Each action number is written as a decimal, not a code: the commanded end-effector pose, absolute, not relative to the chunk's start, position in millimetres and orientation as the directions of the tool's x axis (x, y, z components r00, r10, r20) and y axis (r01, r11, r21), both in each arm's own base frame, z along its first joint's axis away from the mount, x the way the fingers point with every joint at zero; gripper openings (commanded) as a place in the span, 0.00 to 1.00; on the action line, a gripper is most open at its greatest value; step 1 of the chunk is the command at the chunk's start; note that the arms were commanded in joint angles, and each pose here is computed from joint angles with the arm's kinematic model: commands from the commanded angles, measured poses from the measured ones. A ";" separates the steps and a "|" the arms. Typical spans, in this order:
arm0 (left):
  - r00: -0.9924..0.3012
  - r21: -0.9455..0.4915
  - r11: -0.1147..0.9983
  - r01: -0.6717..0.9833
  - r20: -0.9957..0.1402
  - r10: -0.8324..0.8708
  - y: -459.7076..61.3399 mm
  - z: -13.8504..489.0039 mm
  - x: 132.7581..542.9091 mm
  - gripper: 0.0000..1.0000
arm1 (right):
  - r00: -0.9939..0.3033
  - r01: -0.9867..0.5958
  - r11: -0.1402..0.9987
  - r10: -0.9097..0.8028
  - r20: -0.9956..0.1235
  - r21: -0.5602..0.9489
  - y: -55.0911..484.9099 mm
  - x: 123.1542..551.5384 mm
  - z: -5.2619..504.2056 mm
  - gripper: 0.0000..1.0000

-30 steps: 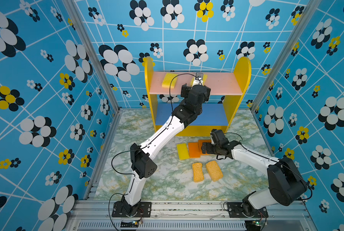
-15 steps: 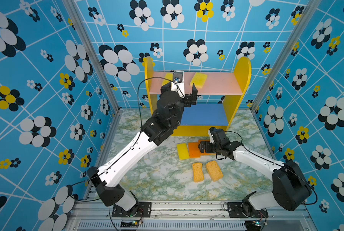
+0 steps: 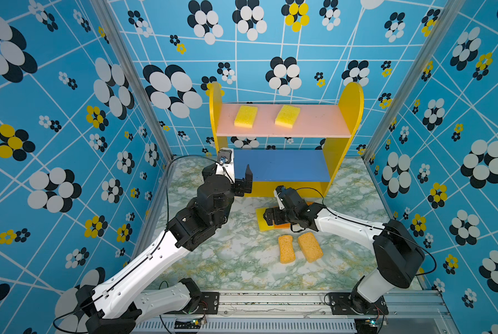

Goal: Arrange cleaning sponges on a shelf
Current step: Pick up the cleaning sponge at the center of the table, then place the cleaning sponge at the shelf.

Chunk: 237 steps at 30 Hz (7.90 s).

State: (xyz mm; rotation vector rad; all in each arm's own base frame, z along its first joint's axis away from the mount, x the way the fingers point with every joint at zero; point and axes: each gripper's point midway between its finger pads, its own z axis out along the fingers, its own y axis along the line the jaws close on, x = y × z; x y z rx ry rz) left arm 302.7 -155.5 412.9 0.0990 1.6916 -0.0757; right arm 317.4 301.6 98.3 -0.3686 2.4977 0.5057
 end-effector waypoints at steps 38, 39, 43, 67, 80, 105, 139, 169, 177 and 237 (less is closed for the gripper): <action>-0.444 -0.135 0.989 -0.058 -0.884 -0.146 -91.8 270.4 293.0 0.99 | -0.848 -0.314 0.949 -0.268 -0.457 0.027 328.6 300.5 18.1 0.98; -0.446 -0.139 0.989 -0.057 -0.883 -0.150 -92.4 270.1 293.4 0.99 | -0.850 -0.310 0.951 -0.271 -0.451 0.013 327.5 299.0 15.7 0.98; -0.449 -0.142 0.989 -0.051 -0.881 -0.150 -94.9 269.6 295.9 0.99 | -0.852 -0.308 0.951 -0.277 -0.444 -0.001 328.6 294.3 9.0 0.96; -0.457 -0.165 0.985 -0.049 -0.873 -0.169 -97.5 266.2 299.3 0.99 | -0.812 -0.307 0.952 -0.256 -0.524 0.011 326.0 298.9 40.6 0.58; -0.463 -0.154 0.987 -0.052 -0.871 -0.161 -98.0 262.0 301.8 0.99 | -0.769 -0.359 0.933 -0.280 -0.574 0.026 333.7 302.7 90.8 0.56; -0.468 -0.156 0.986 -0.053 -0.869 -0.163 -98.3 259.5 304.7 0.99 | -0.636 -0.447 0.894 -0.290 -0.715 0.035 305.9 289.6 248.3 0.55; -0.499 -0.161 0.987 -0.004 -0.855 -0.142 -117.8 254.4 320.0 0.99 | -0.291 -0.155 0.985 -0.123 -0.949 -0.080 165.5 371.7 484.3 0.55; -0.476 -0.199 0.980 -0.024 -0.860 -0.186 -109.6 264.6 309.4 0.99 | -0.399 -0.016 0.999 -0.033 -0.916 -0.029 128.4 487.7 450.2 0.58; -0.486 -0.205 0.979 -0.011 -0.854 -0.184 -114.3 264.7 311.7 0.99 | -0.438 -0.011 0.999 -0.036 -0.898 -0.035 127.1 491.2 435.6 0.59; -0.499 -0.219 0.976 -0.007 -0.845 -0.193 -123.1 264.0 320.8 0.99 | -0.385 -0.084 0.996 -0.051 -0.921 -0.020 128.2 417.8 470.5 0.99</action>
